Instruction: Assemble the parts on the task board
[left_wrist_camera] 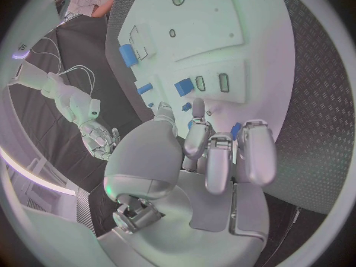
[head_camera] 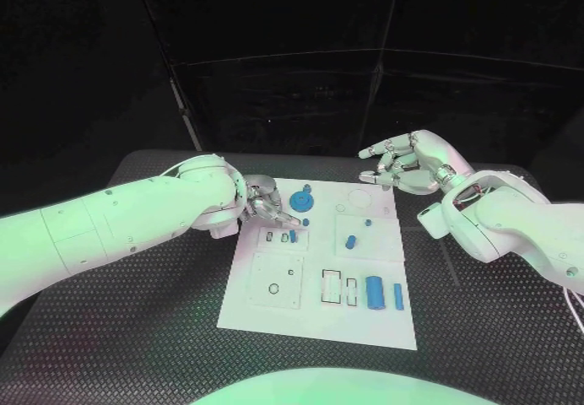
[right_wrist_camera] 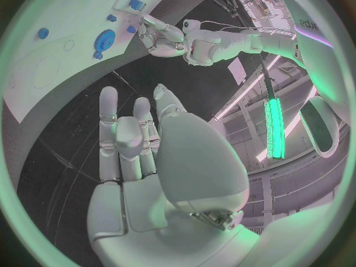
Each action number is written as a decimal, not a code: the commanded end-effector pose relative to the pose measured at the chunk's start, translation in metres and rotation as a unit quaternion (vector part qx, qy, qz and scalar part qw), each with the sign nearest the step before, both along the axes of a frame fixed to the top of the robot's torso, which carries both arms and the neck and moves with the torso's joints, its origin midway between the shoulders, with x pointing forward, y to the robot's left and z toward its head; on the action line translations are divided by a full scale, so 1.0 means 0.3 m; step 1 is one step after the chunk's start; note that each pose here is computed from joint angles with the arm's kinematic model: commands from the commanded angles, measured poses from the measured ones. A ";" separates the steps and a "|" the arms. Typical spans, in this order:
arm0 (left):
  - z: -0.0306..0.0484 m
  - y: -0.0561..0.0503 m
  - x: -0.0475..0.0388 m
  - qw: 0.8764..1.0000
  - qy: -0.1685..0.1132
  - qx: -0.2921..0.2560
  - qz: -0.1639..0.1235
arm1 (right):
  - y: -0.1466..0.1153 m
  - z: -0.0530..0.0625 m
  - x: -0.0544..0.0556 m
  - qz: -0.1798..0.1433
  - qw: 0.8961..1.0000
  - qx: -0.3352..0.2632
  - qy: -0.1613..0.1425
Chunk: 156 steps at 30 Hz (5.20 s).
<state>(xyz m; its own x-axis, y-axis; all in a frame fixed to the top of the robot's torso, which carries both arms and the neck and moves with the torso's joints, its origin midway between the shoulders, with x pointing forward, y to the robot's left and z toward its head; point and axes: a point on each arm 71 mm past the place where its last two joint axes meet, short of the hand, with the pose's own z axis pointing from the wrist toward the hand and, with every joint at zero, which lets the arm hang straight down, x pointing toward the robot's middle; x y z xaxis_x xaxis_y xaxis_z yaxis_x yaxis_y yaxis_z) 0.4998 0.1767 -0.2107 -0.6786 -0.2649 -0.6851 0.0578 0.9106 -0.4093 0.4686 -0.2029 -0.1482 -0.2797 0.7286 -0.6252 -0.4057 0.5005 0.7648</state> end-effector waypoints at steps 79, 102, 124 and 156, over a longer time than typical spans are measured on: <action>-0.033 -0.128 0.014 0.995 0.039 0.067 -0.059 | 0.028 -0.015 0.033 0.000 1.000 -0.003 0.009; -0.020 -0.054 -0.001 0.998 0.061 -0.022 0.012 | 0.031 -0.022 0.040 0.006 1.000 -0.007 0.017; -0.038 -0.011 -0.034 0.999 0.000 -0.004 0.033 | 0.023 -0.028 0.047 0.005 1.000 -0.011 0.022; -0.084 -0.057 -0.035 0.999 -0.013 0.046 -0.003 | 0.031 -0.029 0.051 0.006 1.000 -0.010 0.020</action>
